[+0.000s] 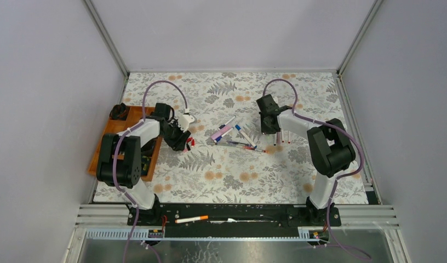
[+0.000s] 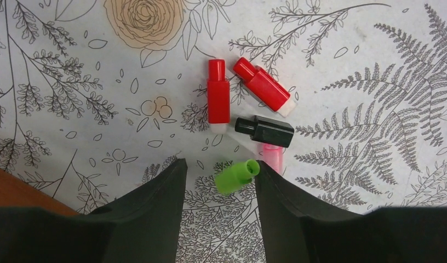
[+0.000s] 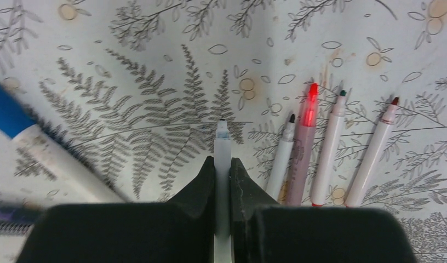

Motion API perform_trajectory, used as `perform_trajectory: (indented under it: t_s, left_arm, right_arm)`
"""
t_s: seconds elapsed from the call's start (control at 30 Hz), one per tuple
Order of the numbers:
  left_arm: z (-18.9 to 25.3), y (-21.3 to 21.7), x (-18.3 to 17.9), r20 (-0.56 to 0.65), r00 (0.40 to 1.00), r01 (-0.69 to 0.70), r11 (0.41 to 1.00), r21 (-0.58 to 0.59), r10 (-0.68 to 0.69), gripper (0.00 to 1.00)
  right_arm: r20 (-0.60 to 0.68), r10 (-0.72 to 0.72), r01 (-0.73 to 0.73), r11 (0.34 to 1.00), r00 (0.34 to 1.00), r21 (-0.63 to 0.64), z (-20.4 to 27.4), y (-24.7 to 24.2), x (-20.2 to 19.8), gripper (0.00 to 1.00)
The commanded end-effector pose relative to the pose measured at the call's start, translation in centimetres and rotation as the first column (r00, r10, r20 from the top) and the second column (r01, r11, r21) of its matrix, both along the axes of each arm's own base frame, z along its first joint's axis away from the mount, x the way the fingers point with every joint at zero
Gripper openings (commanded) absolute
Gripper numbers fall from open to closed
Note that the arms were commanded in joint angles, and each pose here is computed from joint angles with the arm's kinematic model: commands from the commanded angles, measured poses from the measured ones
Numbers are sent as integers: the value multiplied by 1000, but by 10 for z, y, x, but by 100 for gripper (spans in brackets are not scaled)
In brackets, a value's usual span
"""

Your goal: Open the pen caps

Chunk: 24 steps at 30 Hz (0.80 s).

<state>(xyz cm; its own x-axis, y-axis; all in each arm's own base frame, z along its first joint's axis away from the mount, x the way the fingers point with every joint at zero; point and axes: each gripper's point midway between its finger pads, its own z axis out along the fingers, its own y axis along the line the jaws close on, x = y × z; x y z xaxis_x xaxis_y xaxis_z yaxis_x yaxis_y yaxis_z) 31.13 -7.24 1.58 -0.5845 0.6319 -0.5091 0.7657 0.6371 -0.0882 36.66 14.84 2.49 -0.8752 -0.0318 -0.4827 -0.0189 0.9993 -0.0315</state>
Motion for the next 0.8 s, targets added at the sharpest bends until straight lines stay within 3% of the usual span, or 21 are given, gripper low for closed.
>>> perform_trajectory:
  t_s: [0.0, 0.33, 0.53, 0.77]
  left_arm:
    - [1, -6, 1, 27, 999, 18, 999, -32, -17, 57]
    - [27, -10, 3, 48, 998, 35, 998, -55, -32, 62]
    - [79, -18, 11, 102, 994, 51, 993, -110, -39, 85]
    - [130, -32, 10, 159, 986, 83, 978, -192, -53, 88]
  right_arm:
    - [58, -39, 44, 996, 998, -81, 5, -15, 19, 8]
    - [5, -45, 45, 991, 999, -127, -14, -28, 2, 23]
    - [13, -47, 49, 991, 999, -121, -8, -31, -3, 28]
    - [40, -37, 42, 991, 999, -126, 7, -33, -3, 23]
